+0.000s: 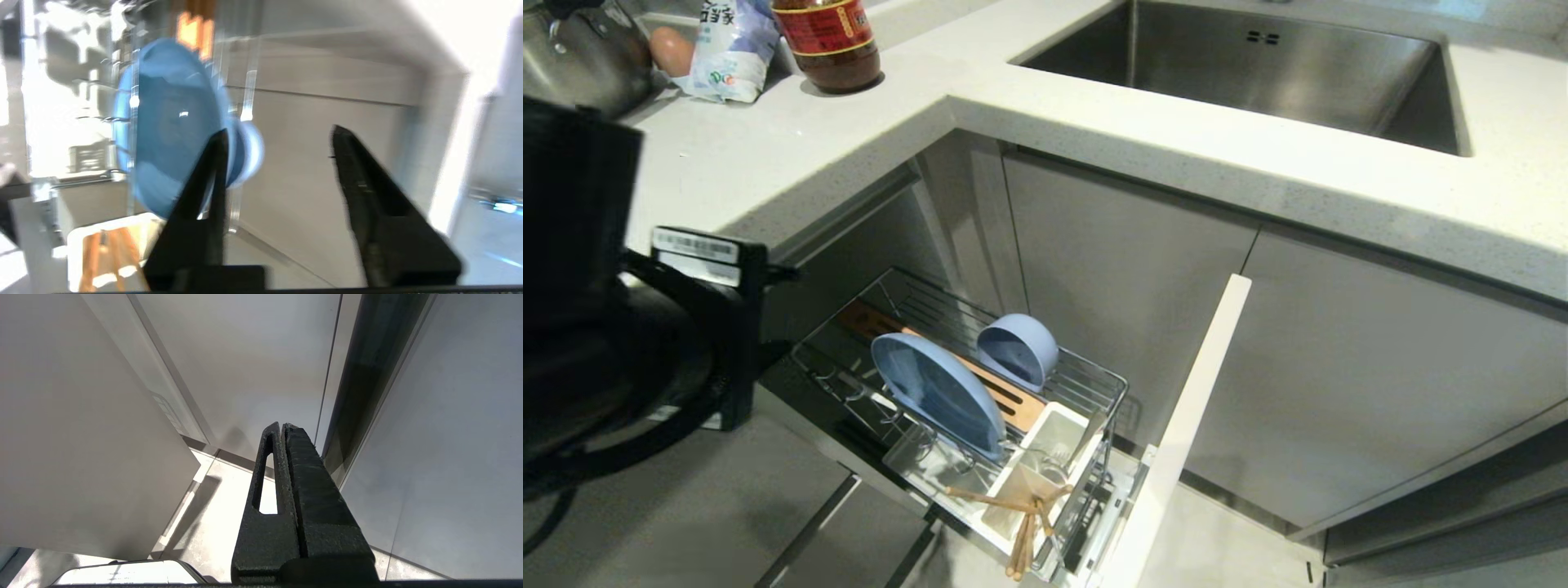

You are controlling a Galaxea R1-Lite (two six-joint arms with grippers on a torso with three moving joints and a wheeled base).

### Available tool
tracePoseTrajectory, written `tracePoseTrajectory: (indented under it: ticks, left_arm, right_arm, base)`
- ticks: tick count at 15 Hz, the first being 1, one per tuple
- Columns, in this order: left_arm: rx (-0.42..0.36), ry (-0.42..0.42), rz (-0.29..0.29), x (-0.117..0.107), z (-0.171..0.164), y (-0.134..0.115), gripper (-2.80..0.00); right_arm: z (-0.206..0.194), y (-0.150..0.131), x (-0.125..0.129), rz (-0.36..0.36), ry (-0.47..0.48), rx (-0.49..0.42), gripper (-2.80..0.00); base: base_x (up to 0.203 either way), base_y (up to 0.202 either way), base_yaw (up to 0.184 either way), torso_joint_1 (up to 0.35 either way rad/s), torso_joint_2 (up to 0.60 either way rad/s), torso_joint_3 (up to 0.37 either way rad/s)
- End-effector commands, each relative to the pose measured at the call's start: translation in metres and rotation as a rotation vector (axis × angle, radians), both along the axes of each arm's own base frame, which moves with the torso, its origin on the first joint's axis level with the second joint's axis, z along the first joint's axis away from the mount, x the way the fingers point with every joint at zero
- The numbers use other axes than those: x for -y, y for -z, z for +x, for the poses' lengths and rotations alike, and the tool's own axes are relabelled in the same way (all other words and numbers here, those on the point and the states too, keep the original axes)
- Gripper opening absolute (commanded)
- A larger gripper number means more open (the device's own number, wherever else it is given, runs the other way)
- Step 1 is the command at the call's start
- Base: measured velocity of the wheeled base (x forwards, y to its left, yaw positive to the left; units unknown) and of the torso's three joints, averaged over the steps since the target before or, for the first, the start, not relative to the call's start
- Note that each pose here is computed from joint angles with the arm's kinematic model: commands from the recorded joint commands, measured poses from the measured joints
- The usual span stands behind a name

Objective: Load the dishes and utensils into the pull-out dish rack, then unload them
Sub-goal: Take the plate out of the cupboard

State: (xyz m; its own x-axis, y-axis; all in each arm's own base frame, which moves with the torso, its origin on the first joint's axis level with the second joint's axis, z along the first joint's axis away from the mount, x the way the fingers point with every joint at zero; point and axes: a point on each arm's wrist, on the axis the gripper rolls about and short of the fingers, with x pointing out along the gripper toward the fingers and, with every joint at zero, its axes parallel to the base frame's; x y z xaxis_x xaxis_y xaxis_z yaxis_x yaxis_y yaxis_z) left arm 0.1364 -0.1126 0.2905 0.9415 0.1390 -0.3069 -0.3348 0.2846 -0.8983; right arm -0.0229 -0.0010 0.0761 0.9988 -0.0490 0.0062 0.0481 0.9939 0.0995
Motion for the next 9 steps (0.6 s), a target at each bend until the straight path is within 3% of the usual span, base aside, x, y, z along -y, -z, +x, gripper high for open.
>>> tracePoseTrajectory:
  ticks: [1,5,7,9]
  left_arm:
    - [0.104,-0.021,-0.066,-0.023,-0.027,-0.038,-2.8]
    - [0.26,-0.056,-0.09,-0.062,-0.058,-0.089,-2.8]
    - [0.363,-0.085,-0.051,-0.089,-0.08,-0.12,-2.8]
    - [0.471,-0.095,0.023,-0.116,-0.112,-0.143,-2.8]
  right_arm:
    - [0.0,0.0,0.0,0.0,0.0,0.005,-2.8]
    - [0.0,0.0,0.0,0.0,0.0,0.005,-2.8]
    - [0.0,0.0,0.0,0.0,0.0,0.003,-2.8]
    - [0.0,0.0,0.0,0.0,0.0,0.005,-2.8]
  base:
    - [0.0,0.0,0.0,0.0,0.0,0.0]
    - [0.0,0.0,0.0,0.0,0.0,0.0]
    - [0.0,0.0,0.0,0.0,0.0,0.0]
    - [0.0,0.0,0.0,0.0,0.0,0.0]
